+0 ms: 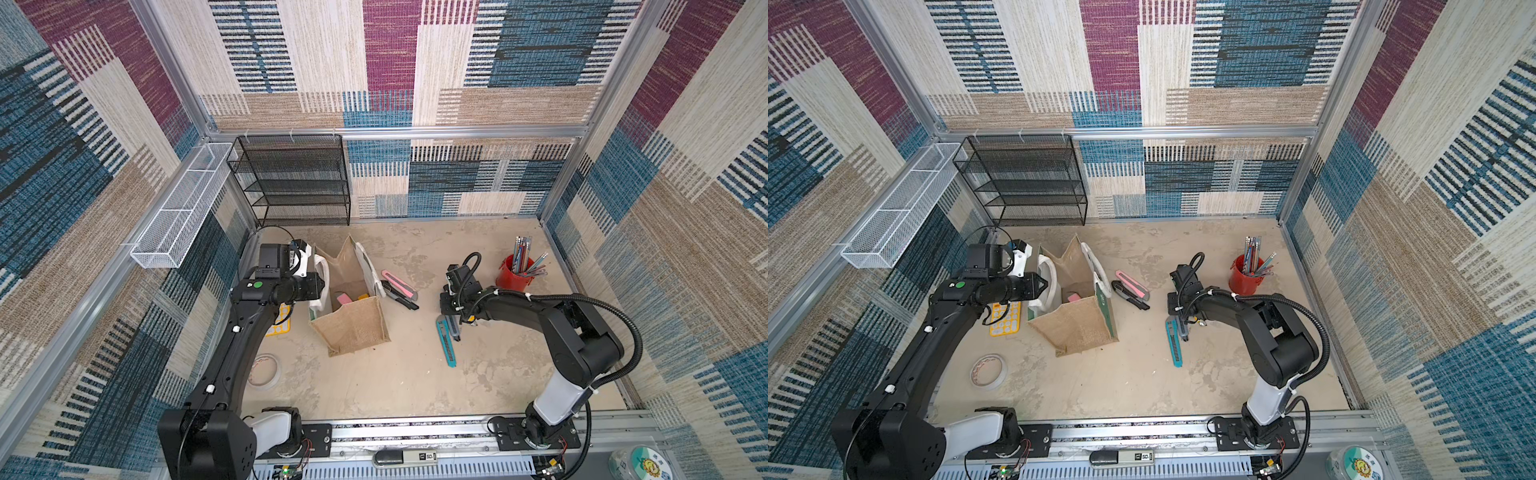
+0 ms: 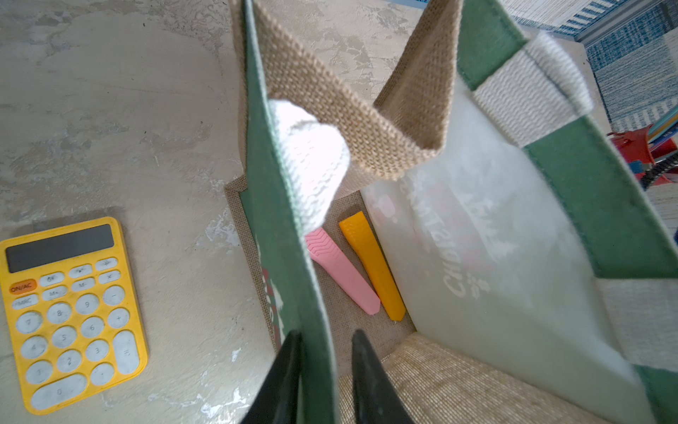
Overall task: Place the art knife into the pouch
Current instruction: Pick up the utility knife at the center of the board.
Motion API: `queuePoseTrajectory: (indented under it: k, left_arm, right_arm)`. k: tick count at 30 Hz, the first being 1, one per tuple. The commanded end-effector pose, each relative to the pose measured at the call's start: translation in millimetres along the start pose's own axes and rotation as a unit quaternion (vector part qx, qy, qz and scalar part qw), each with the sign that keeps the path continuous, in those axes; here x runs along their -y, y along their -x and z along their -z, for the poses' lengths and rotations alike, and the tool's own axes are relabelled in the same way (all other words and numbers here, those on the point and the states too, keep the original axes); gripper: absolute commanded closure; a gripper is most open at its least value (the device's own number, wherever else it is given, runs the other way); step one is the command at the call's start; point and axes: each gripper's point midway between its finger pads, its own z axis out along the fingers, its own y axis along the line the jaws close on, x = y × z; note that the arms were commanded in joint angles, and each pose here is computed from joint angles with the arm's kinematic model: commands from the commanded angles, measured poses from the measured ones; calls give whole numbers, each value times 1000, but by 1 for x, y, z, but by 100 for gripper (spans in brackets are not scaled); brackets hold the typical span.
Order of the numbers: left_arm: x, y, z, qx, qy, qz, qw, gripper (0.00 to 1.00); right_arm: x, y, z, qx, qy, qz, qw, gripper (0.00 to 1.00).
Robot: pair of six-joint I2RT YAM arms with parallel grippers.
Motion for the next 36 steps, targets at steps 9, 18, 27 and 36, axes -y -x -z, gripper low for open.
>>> queuePoseTrajectory:
  k: [9,18,27,36]
  left_arm:
    - [2,-2,-1,-5,-7,-4,1000,73]
    - [2,-1,-1,-5,-8,-4,1000,73]
    - [2,-1,0,-5,-8,-4,1000,73]
    - [3,-1,0,-5,-9,-4,1000,73]
  right_arm:
    - [7,-2,5,-7,-20,1,1000,77]
    - [6,2,7,-2,-19,-1,1000,77]
    - [0,12,13,11,-8,-5,1000,78]
    - [1,13,14,14,-11,-5,1000,78]
